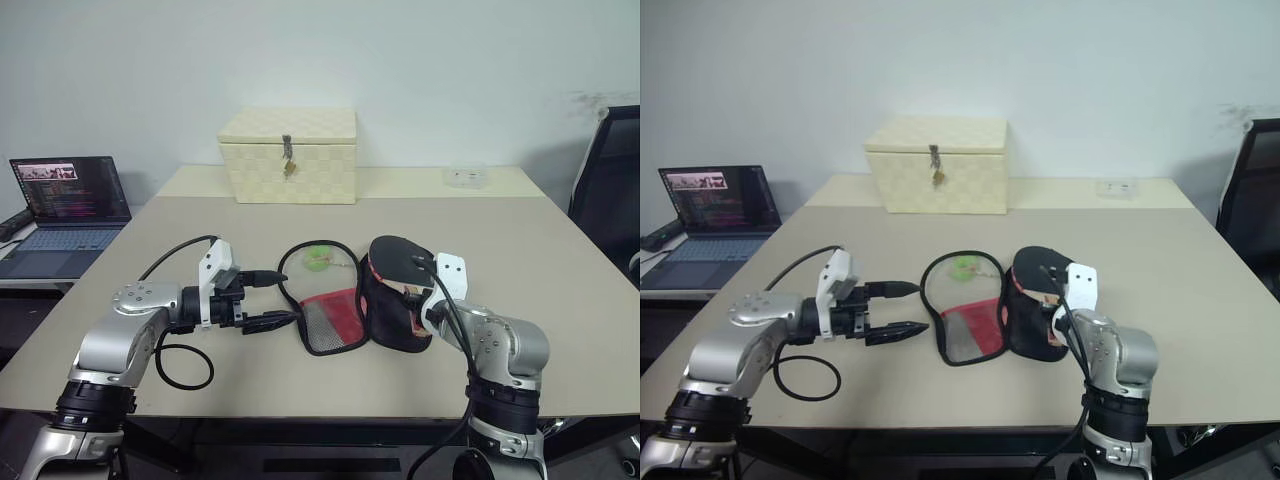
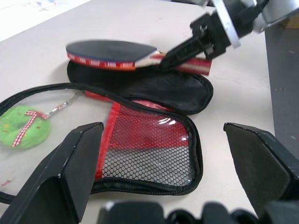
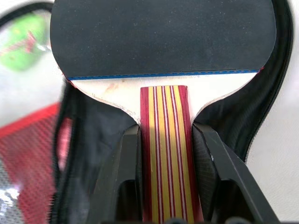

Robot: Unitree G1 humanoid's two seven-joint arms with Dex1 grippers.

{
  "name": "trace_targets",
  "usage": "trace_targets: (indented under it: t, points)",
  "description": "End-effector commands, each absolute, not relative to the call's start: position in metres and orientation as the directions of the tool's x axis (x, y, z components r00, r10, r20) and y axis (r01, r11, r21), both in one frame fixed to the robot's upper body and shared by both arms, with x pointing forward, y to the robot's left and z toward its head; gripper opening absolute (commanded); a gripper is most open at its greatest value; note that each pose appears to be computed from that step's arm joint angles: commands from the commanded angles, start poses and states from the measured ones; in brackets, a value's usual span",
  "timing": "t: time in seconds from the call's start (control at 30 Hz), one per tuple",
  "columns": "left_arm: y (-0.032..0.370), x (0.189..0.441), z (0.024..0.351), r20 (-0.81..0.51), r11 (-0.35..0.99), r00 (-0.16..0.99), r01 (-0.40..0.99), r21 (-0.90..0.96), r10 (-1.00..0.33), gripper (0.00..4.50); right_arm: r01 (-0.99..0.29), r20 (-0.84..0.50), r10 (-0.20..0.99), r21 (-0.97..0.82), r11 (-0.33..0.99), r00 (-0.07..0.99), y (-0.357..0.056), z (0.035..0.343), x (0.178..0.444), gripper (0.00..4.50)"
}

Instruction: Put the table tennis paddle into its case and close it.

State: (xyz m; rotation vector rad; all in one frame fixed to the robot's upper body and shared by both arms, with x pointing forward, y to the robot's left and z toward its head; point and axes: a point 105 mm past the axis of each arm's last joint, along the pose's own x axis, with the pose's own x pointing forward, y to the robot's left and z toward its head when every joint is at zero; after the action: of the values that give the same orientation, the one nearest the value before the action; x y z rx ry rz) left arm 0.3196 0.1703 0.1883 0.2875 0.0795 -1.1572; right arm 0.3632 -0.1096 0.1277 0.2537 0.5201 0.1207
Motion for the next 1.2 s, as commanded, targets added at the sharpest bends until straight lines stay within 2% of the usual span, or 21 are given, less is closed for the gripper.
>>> trace_targets:
  t: [0.03,0.43,0.63,0.87,1.2]
  points:
    - [0.173,0.315,0.203,-0.189,0.367,0.413,0.9,0.235,-0.891,4.5,-0.077,-0.413,0.178,0.25,0.965,0.893,-0.106,0.139,0.367,1.08]
    - [0.174,0.315,0.203,-0.189,0.371,0.418,0.898,0.238,-0.889,4.5,-0.021,-0.45,0.125,0.229,0.973,0.884,-0.115,0.124,0.368,1.08]
    - [0.173,0.315,0.203,-0.19,0.37,0.417,0.898,0.239,-0.889,4.5,-0.019,-0.451,0.139,0.26,0.965,0.881,-0.112,0.122,0.368,1.08]
    - [0.173,0.315,0.203,-0.189,0.372,0.419,0.897,0.239,-0.888,4.5,-0.061,-0.447,0.175,0.259,0.964,0.877,-0.106,0.125,0.364,3.44]
    - [0.173,0.316,0.201,-0.184,0.381,0.426,0.894,0.236,-0.886,4.5,-0.102,-0.454,0.217,0.264,0.959,0.864,-0.108,0.127,0.353,3.44]
